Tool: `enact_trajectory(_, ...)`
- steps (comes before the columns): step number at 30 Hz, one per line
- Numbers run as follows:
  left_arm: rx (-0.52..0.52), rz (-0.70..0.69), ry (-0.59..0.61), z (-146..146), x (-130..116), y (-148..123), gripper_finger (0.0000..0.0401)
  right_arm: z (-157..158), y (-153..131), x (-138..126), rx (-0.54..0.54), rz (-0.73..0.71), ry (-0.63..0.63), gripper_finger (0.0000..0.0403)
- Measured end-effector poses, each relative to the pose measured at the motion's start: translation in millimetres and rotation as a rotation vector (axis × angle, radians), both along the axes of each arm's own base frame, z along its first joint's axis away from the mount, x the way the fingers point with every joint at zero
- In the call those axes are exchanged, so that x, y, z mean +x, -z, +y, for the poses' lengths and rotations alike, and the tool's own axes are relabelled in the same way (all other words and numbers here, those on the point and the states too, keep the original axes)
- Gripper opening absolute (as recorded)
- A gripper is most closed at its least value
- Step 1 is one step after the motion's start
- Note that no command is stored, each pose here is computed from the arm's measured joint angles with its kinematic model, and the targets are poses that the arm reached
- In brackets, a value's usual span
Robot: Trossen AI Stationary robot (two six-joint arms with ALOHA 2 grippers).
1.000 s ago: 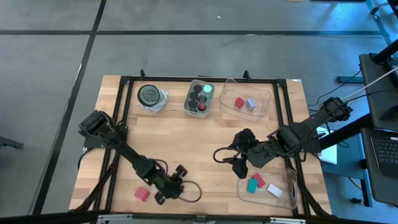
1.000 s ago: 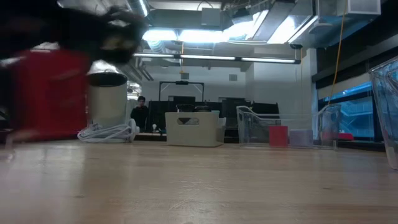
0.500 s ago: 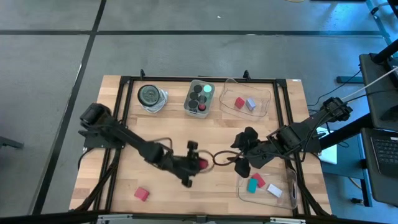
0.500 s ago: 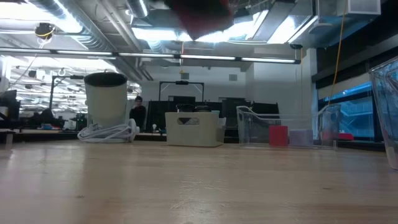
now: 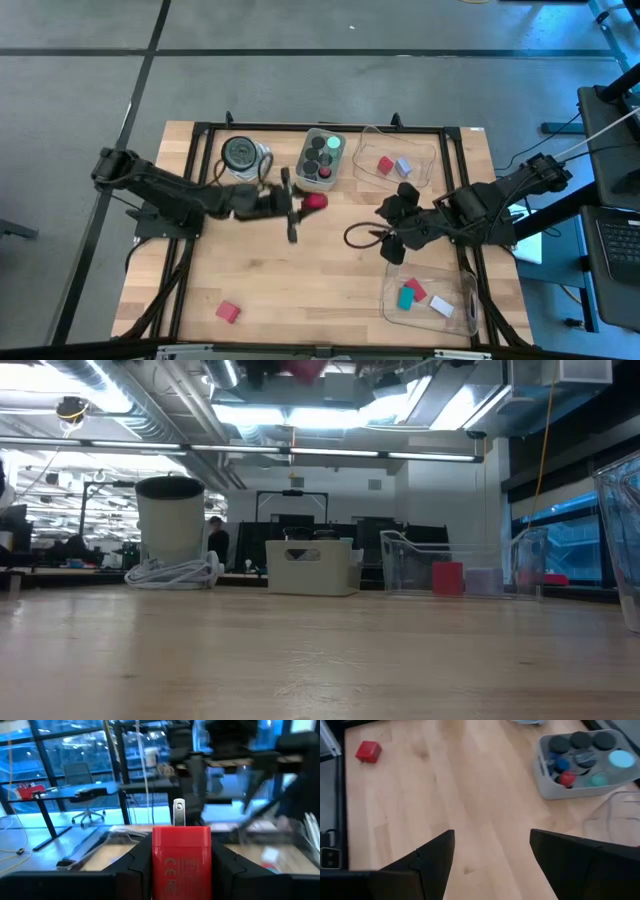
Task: Pick & Place Office items
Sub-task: Put the right red charger adapter into the top transparent bin
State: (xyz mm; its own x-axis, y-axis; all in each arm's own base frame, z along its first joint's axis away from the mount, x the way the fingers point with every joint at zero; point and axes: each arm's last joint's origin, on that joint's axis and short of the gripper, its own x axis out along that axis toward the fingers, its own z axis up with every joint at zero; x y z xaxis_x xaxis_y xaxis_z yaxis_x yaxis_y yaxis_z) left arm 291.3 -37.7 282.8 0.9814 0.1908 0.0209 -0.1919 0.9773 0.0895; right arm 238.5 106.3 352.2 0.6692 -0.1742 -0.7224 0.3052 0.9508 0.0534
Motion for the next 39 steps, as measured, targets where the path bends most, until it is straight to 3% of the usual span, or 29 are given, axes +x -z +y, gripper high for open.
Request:
enact_trajectory(7, -0.055, -0.045, -0.044, 65, 32, 24, 0.0117, -15, -8, -9, -0.022, -0.007, 0.044, 0.0262)
enact_trajectory(13, -0.090, 0.009, -0.067, 113, 79, 52, 0.0117, -22, -11, -10, -0.065, -0.019, 0.062, 0.0262)
enact_trajectory(17, -0.070, 0.004, -0.086, 141, 111, 57, 0.0117, -25, -10, -9, -0.081, -0.008, 0.063, 0.0262)
enact_trajectory(22, -0.092, 0.122, -0.137, 171, 148, 70, 0.0117, -29, -9, -9, -0.092, 0.007, 0.071, 0.0262)
enact_trajectory(29, -0.063, 0.284, -0.207, 192, 185, 96, 0.0117, -33, -9, -9, -0.109, 0.024, 0.073, 0.0262)
enact_trajectory(33, -0.070, 0.366, -0.217, 196, 194, 108, 0.0117, -34, -8, -10, -0.121, 0.045, 0.072, 0.0262)
enact_trajectory(39, -0.032, 0.382, -0.210, 197, 196, 107, 0.0117, -34, -7, -10, -0.134, 0.055, 0.059, 0.0262)
